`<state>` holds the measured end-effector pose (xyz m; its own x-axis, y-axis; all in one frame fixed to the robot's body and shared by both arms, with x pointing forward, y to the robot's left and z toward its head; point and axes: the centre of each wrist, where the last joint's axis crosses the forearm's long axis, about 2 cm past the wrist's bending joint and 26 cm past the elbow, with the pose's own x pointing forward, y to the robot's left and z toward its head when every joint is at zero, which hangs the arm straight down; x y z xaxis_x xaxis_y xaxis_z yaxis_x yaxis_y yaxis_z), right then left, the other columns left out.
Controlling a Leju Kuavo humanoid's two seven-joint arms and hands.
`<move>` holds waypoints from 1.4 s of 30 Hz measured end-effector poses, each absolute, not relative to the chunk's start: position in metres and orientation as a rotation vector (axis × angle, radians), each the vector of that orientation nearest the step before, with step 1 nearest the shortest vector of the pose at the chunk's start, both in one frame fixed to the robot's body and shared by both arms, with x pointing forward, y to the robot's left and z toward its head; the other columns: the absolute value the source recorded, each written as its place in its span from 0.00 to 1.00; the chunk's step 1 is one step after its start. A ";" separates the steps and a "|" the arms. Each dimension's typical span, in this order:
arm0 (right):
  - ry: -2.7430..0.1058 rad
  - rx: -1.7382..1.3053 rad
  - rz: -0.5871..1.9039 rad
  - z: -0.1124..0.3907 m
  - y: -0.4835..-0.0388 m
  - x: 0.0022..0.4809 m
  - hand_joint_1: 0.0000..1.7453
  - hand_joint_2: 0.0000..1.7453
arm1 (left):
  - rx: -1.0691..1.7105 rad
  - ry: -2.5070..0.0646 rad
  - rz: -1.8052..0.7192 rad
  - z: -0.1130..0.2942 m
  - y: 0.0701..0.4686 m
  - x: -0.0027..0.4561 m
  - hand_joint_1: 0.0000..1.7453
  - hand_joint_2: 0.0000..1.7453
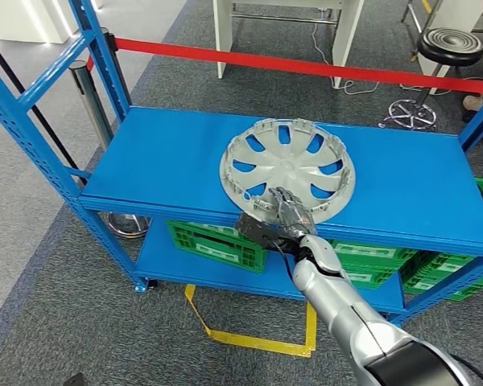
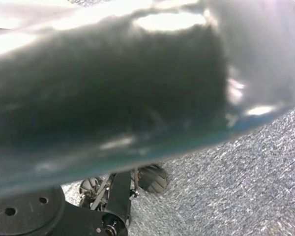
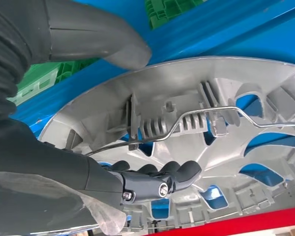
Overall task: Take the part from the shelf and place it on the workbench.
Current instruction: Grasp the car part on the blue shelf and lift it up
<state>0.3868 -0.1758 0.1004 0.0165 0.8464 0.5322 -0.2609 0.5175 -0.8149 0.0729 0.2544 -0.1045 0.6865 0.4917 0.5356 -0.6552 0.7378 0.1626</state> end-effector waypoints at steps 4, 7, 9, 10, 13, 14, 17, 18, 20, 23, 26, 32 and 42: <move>-1.232 -0.613 0.963 0.102 -0.181 0.391 0.00 1.00 | 0.362 -0.481 0.665 -0.104 0.254 0.073 0.00 0.00; -1.193 -0.633 0.985 0.104 -0.183 0.394 0.00 1.00 | 0.359 -0.472 0.668 -0.104 0.253 0.072 0.00 0.00; -1.170 -0.645 1.001 0.105 -0.183 0.396 0.00 1.00 | 0.356 -0.466 0.671 -0.105 0.253 0.072 0.00 0.00; -1.162 -0.650 1.008 0.106 -0.183 0.396 0.00 1.00 | 0.354 -0.465 0.673 -0.105 0.254 0.072 0.00 0.00; -1.144 -0.659 1.026 0.108 -0.181 0.398 0.00 1.00 | 0.351 -0.466 0.676 -0.105 0.256 0.071 0.00 0.00; -1.139 -0.660 1.032 0.109 -0.180 0.398 0.00 1.00 | 0.352 -0.466 0.676 -0.105 0.257 0.071 0.00 0.00; -1.128 -0.655 1.057 0.112 -0.175 0.399 0.00 1.00 | 0.362 -0.464 0.680 -0.105 0.261 0.071 0.00 0.00; -1.125 -0.652 1.067 0.113 -0.173 0.400 0.00 1.00 | 0.368 -0.462 0.684 -0.105 0.262 0.071 0.00 0.00; -1.117 -0.645 1.086 0.116 -0.168 0.401 0.00 1.00 | 0.381 -0.459 0.696 -0.106 0.266 0.070 0.00 0.00; -1.106 -0.639 1.108 0.120 -0.162 0.403 0.00 1.00 | 0.392 -0.460 0.714 -0.106 0.271 0.070 0.00 0.00; -1.101 -0.634 1.122 0.122 -0.159 0.404 0.00 1.00 | 0.397 -0.462 0.721 -0.106 0.274 0.070 0.00 0.00; -1.085 -0.629 1.153 0.124 -0.158 0.406 1.00 1.00 | 0.400 -0.461 0.736 -0.106 0.274 0.069 0.00 0.00; -1.080 -0.632 1.208 0.132 -0.158 0.412 1.00 1.00 | 0.425 -0.493 0.821 -0.106 0.275 0.068 0.00 0.00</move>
<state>0.4122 -0.1576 0.1324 -0.0135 0.9481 0.3176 -0.4213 0.2826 -0.8617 0.0681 0.2746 -0.1065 0.5821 0.5831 0.5667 -0.7742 0.6106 0.1670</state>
